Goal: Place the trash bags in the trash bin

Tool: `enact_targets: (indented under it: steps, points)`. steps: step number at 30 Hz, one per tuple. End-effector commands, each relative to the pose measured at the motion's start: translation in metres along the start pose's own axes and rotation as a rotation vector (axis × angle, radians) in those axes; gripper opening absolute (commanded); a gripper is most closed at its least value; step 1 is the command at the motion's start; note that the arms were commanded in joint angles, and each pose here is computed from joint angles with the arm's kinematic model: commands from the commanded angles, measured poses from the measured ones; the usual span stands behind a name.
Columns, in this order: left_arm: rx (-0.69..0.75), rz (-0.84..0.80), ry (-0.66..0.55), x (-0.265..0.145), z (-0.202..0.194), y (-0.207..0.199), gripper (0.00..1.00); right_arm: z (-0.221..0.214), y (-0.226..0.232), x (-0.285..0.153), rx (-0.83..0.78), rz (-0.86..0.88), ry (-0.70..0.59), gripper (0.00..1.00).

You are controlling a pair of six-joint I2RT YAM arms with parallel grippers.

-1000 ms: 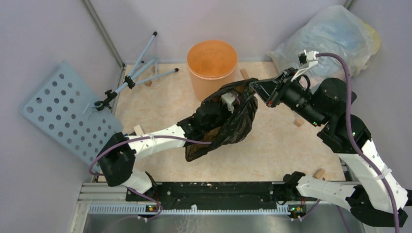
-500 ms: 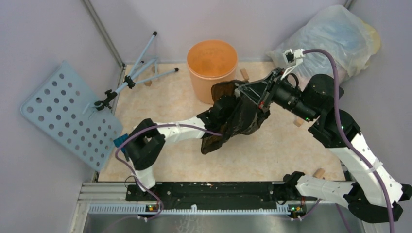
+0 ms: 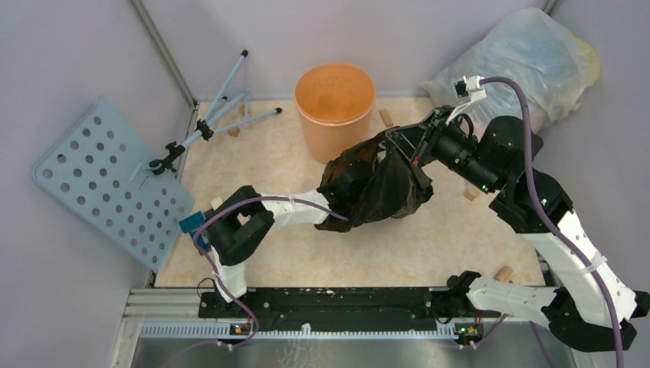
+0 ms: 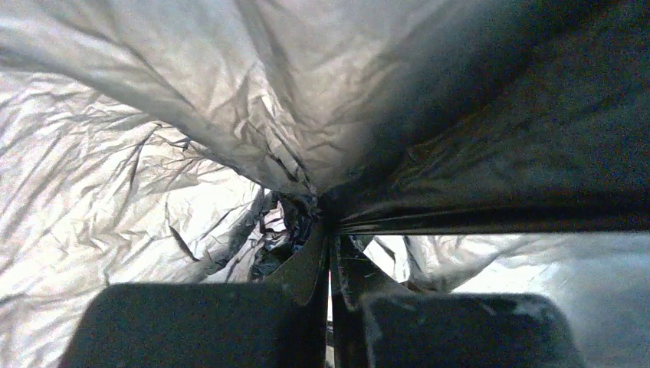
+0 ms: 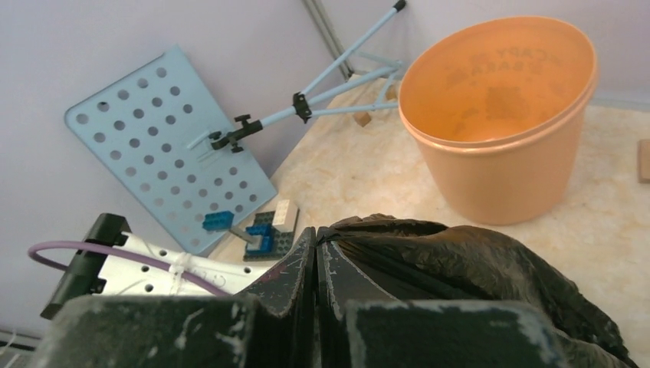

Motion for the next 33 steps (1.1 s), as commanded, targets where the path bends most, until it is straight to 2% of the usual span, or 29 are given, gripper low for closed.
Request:
enact_targets:
  steps: [1,4,10,13,16,20,22,24,27,33]
  points:
    - [0.065,0.031,0.076,-0.003,-0.026,0.002,0.04,0.058,0.030,-0.025,-0.021,0.103,-0.232,0.00]
    - [0.090,0.030,0.100,-0.004,-0.034,0.000,0.12,0.066,0.032,-0.027,-0.035,0.096,-0.250,0.00]
    - [0.101,0.007,0.107,-0.011,-0.039,-0.002,0.15,0.071,0.034,-0.027,-0.040,0.095,-0.267,0.00]
    - [0.109,0.004,0.124,-0.010,-0.039,-0.002,0.12,0.071,0.036,-0.027,-0.033,0.114,-0.265,0.00]
    - [0.116,-0.016,0.136,-0.006,-0.039,-0.003,0.00,0.072,0.039,-0.028,-0.025,0.130,-0.265,0.00]
    - [0.136,-0.185,0.018,-0.004,-0.025,-0.020,0.00,0.071,0.040,-0.028,-0.008,0.146,-0.264,0.00]
    - [0.124,-0.217,-0.029,-0.001,-0.020,-0.024,0.00,0.069,0.041,-0.026,0.002,0.162,-0.256,0.00]
    - [0.103,-0.195,0.015,0.008,-0.022,-0.021,0.00,0.070,0.044,-0.025,0.010,0.177,-0.262,0.00]
    - [0.066,-0.141,0.176,0.014,-0.039,-0.014,0.00,0.079,0.051,-0.026,-0.004,0.204,-0.263,0.00]
    - [0.036,-0.087,0.339,-0.008,-0.080,-0.008,0.05,0.098,0.056,-0.031,-0.031,0.191,-0.327,0.00]
Point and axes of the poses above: each gripper's point midway between its finger pads, its own x axis out along the fingers, its own y axis along the line the jaws close on, z = x × y, the point moved 8 cm from there along -x, back along the fingers, and after that the axes turned 4 degrees about x, right-handed, at the moved point
